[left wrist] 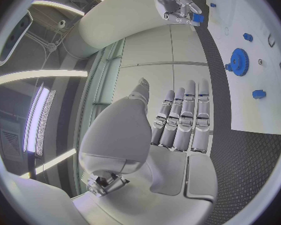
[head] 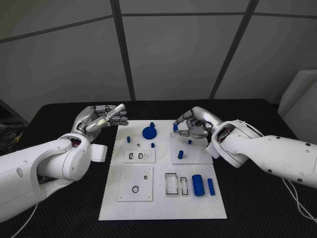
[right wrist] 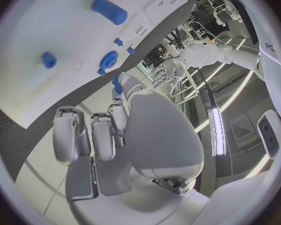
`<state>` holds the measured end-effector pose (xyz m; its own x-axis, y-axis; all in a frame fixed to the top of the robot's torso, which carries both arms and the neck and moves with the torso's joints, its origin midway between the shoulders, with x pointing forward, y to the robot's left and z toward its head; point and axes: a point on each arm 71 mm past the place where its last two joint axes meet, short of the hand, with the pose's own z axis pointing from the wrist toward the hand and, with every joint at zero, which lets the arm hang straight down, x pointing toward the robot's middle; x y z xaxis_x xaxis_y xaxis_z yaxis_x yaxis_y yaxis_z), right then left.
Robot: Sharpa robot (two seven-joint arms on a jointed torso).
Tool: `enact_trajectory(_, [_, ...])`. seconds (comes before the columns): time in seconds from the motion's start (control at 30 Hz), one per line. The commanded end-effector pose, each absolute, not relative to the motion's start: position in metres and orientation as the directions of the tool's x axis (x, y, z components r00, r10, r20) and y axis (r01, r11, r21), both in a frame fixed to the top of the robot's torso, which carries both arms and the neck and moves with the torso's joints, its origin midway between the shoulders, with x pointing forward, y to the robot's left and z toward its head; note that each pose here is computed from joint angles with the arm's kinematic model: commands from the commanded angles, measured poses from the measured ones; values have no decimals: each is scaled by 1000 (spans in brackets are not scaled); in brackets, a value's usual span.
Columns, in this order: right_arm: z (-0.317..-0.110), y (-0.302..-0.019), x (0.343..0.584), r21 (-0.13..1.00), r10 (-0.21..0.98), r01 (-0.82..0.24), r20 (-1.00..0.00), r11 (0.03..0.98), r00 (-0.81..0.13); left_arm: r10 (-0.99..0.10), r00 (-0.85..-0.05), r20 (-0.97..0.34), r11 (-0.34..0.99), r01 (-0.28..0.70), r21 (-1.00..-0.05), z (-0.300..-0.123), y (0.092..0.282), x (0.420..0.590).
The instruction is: Assemble the parts on the task board
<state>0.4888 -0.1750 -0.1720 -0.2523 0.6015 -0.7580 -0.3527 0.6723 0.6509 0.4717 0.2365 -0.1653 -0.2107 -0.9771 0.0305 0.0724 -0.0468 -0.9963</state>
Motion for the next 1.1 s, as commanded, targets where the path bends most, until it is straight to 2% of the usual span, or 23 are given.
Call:
enact_trajectory(0.03, [-174,-160,490,610,548,-342,-792,714,-268,-974,-223,32,-50,74,-996,-164,236,472])
enact_trajectory(0.3, [-178,-116,489,560,472,-406,-828,722,-302,-976,-217,30,-46,72,-996,-165,237,474])
enact_trajectory(0.5, [-186,-93,483,515,407,-436,-855,738,-320,-976,-216,29,-46,71,-996,-166,237,476])
enact_trajectory(0.77, [-202,-75,472,468,336,-460,-878,754,-342,-975,-219,31,-47,71,-996,-166,236,476])
enact_trajectory(1.1, [-210,-68,470,442,302,-464,-888,768,-346,-974,-222,32,-49,69,-996,-166,235,477])
